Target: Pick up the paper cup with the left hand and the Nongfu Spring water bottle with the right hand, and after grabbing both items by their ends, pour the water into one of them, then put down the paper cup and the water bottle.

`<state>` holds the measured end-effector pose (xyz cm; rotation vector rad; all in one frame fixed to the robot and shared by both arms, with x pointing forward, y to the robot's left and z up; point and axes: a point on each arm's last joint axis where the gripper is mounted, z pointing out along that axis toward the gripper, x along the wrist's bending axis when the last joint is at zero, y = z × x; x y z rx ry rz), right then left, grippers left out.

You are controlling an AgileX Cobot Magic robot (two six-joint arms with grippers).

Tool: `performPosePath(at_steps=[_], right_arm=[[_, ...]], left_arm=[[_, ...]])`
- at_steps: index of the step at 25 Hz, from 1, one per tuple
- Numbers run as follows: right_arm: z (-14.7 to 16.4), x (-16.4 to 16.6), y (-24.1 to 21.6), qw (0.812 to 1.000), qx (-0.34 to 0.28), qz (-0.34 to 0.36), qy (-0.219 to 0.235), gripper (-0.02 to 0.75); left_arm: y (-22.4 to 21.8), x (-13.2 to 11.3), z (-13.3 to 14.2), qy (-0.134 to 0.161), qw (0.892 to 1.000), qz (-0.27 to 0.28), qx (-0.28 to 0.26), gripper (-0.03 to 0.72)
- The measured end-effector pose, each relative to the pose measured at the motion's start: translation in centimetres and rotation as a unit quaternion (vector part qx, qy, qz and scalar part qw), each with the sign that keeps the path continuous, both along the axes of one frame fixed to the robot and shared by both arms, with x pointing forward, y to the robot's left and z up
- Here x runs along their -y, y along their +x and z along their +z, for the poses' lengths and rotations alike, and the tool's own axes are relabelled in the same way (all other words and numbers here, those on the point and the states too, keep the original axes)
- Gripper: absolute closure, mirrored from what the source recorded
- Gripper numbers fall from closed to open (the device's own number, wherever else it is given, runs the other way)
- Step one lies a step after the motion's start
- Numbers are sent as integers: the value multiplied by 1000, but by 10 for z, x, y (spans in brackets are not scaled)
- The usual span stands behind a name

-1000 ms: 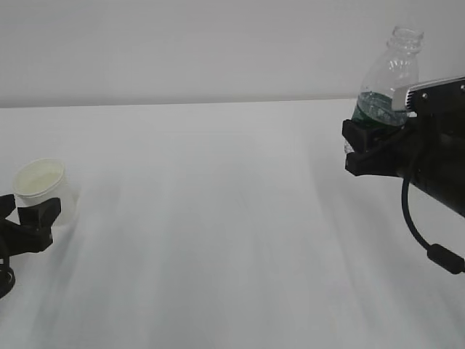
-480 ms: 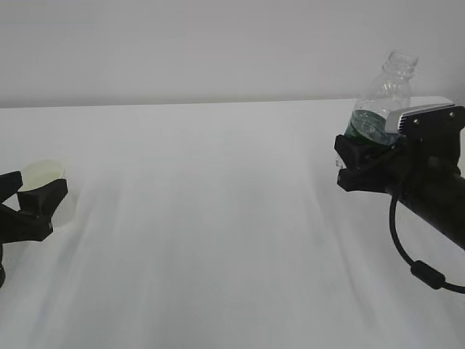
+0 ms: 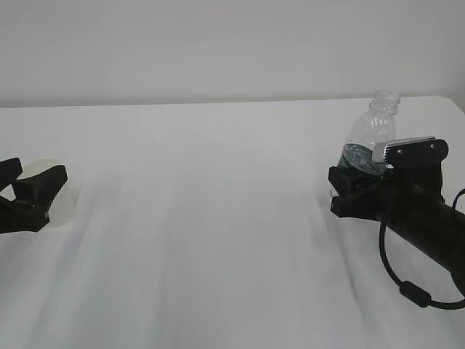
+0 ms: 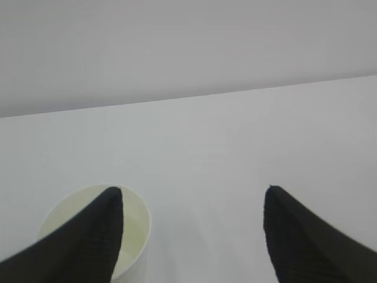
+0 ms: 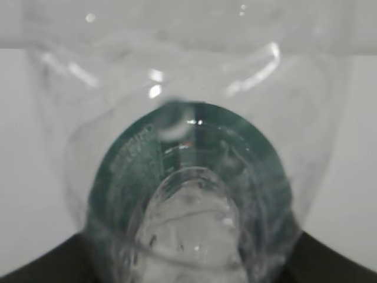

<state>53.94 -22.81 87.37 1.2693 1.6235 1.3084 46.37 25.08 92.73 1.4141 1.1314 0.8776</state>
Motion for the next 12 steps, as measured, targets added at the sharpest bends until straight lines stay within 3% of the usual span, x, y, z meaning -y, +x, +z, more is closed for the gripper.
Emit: performPosePath(at_steps=[12], right_arm=[[-12,0,12,1000,-6,-16,1,372]], left_arm=[[-9,-1,-6,3,1000,-2,-17,163]])
